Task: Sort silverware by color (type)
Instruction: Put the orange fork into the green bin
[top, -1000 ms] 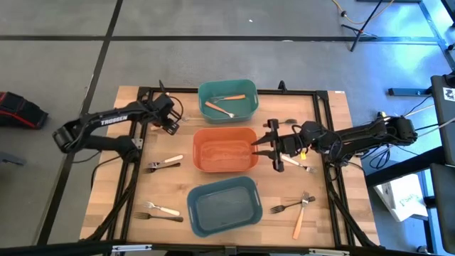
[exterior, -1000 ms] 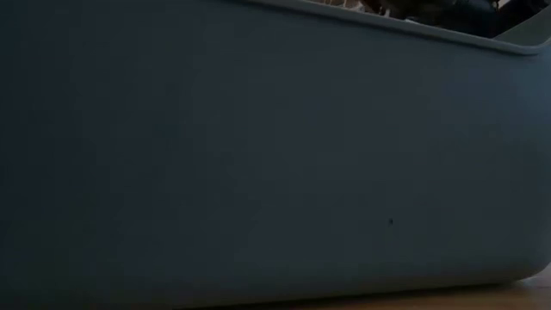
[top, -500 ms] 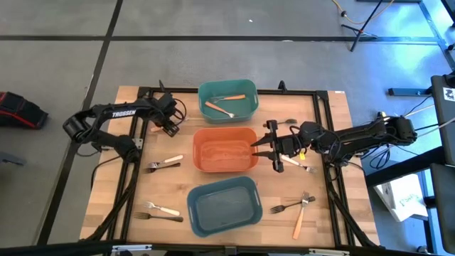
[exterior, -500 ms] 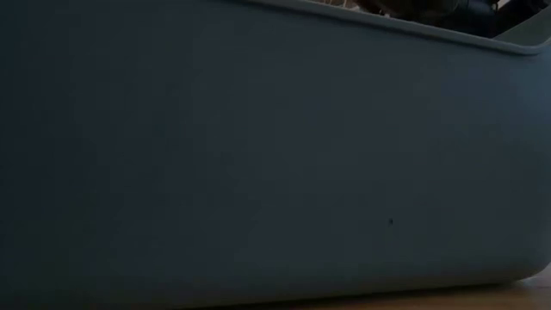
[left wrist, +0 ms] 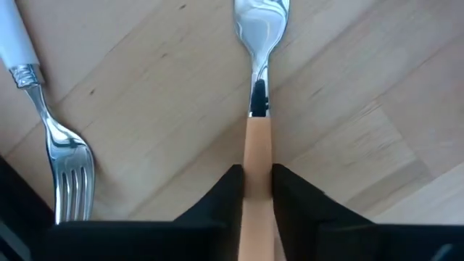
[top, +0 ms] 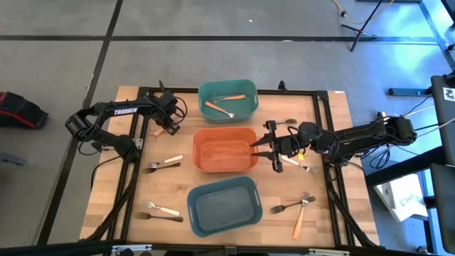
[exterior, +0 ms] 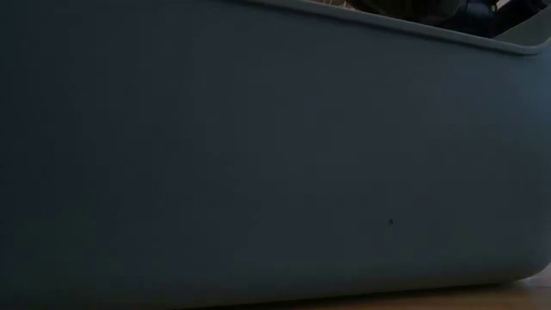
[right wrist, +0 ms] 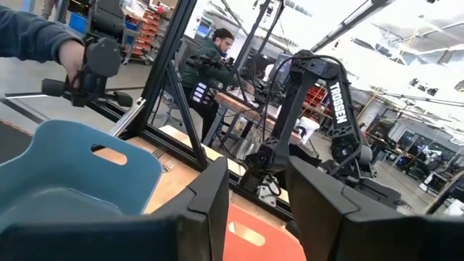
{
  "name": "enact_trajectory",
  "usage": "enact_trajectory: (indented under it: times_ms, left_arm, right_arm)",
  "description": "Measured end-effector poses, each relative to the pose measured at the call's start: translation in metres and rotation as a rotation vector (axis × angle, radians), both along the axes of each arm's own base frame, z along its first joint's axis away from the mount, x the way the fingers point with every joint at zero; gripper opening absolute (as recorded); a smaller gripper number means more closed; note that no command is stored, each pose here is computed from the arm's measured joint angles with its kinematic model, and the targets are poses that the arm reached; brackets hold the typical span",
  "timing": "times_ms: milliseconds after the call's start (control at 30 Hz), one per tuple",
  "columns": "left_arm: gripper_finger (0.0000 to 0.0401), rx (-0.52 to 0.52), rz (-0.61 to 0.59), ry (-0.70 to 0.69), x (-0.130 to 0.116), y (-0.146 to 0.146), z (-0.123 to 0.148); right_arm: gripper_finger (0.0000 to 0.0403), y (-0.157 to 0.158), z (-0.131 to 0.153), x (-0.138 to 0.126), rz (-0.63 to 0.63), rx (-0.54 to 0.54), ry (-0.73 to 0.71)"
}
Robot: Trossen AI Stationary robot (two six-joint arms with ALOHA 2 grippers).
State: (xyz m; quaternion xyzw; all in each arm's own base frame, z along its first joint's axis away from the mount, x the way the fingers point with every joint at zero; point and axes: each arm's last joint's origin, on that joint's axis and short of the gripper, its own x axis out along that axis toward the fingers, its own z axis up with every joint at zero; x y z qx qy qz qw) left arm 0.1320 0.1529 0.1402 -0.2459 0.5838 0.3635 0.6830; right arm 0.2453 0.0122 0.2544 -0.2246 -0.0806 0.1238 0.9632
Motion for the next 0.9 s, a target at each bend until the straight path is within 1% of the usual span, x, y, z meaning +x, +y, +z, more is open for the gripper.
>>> enact_trajectory:
  times_ms: [67, 133, 200, 267, 400, 567, 767, 900]
  left_arm:
    - [0.0041, -0.001, -0.007, 0.006, 0.0, 0.0, 0.0]
    - [0.0037, 0.007, -0.007, 0.017, -0.001, 0.0, 0.0]
    - [0.0039, 0.027, 0.0, 0.045, -0.001, 0.0, 0.0]
    - [0.0048, 0.045, 0.012, 0.062, -0.002, 0.0, 0.001]
    - [0.0055, 0.07, 0.032, 0.038, -0.004, -0.002, 0.012]
    - [0.0055, 0.173, 0.044, -0.01, -0.002, -0.005, 0.043]
    - [0.0056, 0.313, -0.016, -0.176, 0.012, -0.014, 0.091]
    - [0.0057, 0.404, -0.086, -0.293, 0.027, -0.018, 0.114]
  right_arm:
    - [0.0124, -0.001, -0.001, 0.0, -0.023, 0.003, 0.009]
    - [0.0124, -0.001, -0.001, 0.0, -0.038, 0.005, 0.01]
    - [0.0124, -0.001, -0.001, 0.0, -0.04, 0.006, 0.009]
    - [0.0124, -0.001, -0.001, 0.0, -0.04, 0.006, 0.01]
    - [0.0124, -0.001, -0.001, 0.0, -0.04, 0.006, 0.01]
    - [0.0124, -0.001, -0.001, 0.0, -0.041, 0.007, 0.01]
    - [0.0124, -0.001, -0.001, 0.0, -0.041, 0.007, 0.009]
    - [0.0124, -0.001, -0.001, 0.0, -0.041, 0.007, 0.009]
